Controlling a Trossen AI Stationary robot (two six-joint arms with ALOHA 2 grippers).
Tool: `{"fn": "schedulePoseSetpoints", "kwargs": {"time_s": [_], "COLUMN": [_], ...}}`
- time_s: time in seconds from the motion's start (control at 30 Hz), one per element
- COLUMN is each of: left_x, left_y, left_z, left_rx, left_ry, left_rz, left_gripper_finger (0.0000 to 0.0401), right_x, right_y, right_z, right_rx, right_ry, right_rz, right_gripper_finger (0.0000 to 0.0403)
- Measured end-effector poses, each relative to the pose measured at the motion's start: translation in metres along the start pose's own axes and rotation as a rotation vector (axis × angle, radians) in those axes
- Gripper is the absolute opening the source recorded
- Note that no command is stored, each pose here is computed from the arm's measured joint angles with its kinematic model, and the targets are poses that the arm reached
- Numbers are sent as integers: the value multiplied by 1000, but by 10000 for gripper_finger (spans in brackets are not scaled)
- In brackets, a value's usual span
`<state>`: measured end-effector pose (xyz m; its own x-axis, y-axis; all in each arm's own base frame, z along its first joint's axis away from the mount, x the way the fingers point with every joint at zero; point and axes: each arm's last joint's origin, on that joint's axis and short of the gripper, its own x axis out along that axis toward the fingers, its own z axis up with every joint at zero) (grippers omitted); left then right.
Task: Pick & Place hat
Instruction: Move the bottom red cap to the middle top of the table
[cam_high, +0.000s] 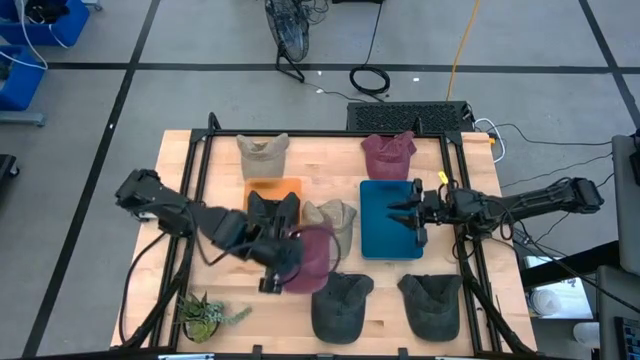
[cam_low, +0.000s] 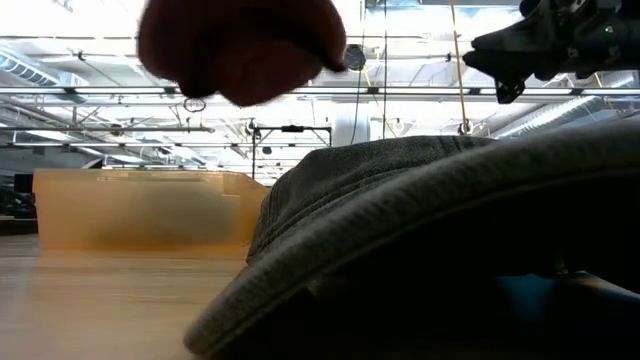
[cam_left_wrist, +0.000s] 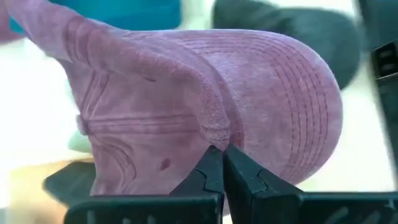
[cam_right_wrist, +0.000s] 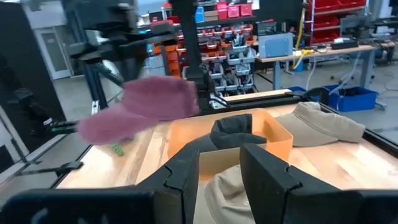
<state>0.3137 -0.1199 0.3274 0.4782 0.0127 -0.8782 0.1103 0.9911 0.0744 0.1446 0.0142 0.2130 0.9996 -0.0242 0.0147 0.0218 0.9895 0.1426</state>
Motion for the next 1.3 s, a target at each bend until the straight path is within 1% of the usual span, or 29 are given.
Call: {"fn": "schedulePoseSetpoints", "kwargs": {"time_s": [0.13,0.33,0.47,0.6,0.8,1.0,1.07,1.13,1.3], "left_x": [6,11,13,14,17,27,36,49,95], "left_y": [23,58,77,99,149,203,221,242,286], "left_z": [3,8,8,12,17,16,12,11,0], "left_rx": [39,78,92,142,197,184,182,180,185], "left_ry": [4,5,16,-15,-78,-130,-111,-121,-110], "left_rz": [33,90,118,157,257,303,313,344,327], "left_gripper_finger": [3,4,6,3,6,8,5,4,12], "right_x": [-2,-3,-3,-3,-3,-3,-3,-3,-2], "right_y": [2,2,2,2,2,2,2,2,1], "right_z": [2,2,2,2,2,1,1,0,-5], "right_rx": [-27,-29,-30,-36,-38,-43,-47,-49,-42], "right_ry": [-13,-16,-13,-12,-11,-8,-4,8,61], "right_rz": [16,18,16,15,15,15,14,12,2], "right_gripper_finger": [105,105,105,105,105,105,105,105,105]}}
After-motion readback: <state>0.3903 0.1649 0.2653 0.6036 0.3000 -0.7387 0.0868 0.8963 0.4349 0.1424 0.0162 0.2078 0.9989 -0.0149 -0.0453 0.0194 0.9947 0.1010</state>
